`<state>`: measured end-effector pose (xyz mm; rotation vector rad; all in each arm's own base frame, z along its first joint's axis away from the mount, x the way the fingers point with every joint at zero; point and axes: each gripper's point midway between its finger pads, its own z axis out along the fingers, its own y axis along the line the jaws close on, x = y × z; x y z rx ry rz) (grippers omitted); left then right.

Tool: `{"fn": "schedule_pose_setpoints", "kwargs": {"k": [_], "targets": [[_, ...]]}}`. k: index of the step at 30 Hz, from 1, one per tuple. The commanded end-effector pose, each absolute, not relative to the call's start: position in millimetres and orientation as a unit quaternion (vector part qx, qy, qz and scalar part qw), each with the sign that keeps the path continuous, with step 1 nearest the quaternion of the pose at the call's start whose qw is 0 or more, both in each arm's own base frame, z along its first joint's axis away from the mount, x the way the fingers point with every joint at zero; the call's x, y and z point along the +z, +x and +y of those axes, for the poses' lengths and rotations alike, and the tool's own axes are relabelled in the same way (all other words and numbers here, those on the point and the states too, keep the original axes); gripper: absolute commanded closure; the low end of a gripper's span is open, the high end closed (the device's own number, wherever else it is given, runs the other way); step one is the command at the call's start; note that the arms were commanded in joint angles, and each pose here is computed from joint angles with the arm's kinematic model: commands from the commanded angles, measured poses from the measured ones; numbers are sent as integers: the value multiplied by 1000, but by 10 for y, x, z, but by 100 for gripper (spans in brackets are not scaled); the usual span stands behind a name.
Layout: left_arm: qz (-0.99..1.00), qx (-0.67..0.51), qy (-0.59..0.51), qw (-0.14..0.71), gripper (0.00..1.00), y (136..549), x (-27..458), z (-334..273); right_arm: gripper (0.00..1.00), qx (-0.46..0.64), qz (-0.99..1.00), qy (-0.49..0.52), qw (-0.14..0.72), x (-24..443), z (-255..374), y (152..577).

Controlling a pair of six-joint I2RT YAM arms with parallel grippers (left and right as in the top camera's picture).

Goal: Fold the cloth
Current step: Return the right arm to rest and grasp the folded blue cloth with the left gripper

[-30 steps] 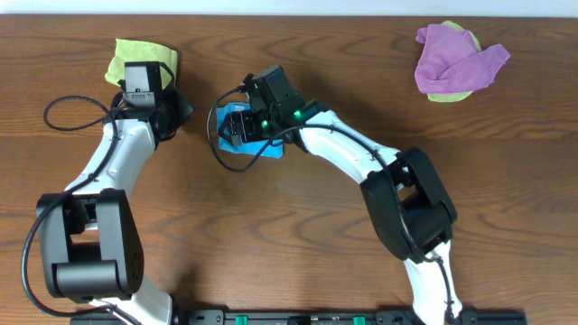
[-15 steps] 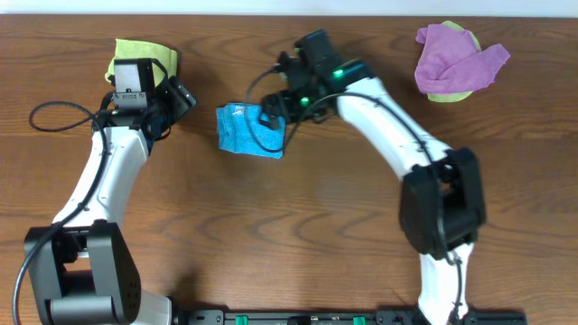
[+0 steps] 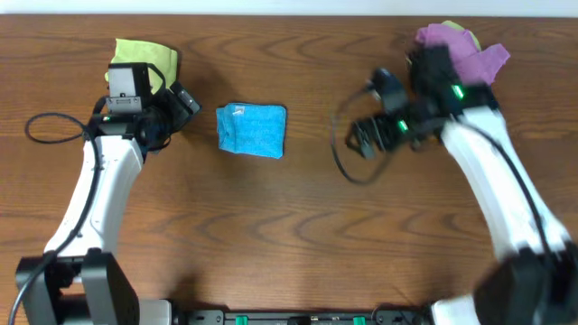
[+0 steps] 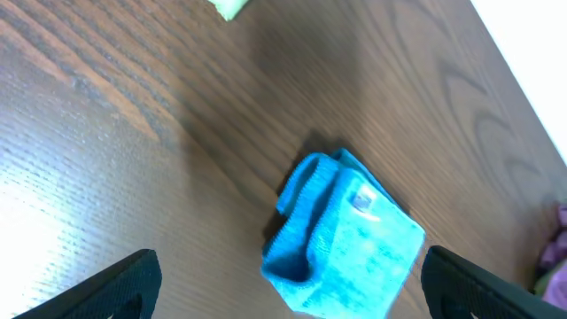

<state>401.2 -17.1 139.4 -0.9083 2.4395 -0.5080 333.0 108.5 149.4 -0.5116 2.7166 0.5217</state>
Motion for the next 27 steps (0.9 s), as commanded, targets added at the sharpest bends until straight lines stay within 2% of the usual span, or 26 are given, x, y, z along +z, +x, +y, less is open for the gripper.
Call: {"fn": "schedule_pose_setpoints", "kwargs": {"k": [1,6,12,18,22,27], "targets": [[892,-200,-327,238,5,3948,1532,-288,1,172,957,-141,185,1392,810,2953],[900,-211,-325,197,5,3779,1483,-527,1,154,955,-59,247,1373,509,2565],[902,-240,-318,165,5,3681,1482,-904,1,59,954,45,292,1291,85,2249],[909,-239,-310,141,5,3553,1378,-1099,1,16,948,59,312,1295,-68,2181],[906,-221,-348,96,5,3310,996,-1067,1,17,949,58,309,1286,-62,2180],[895,-231,-368,100,5,3258,682,-1065,1,17,949,58,309,1286,-62,2180]]}}
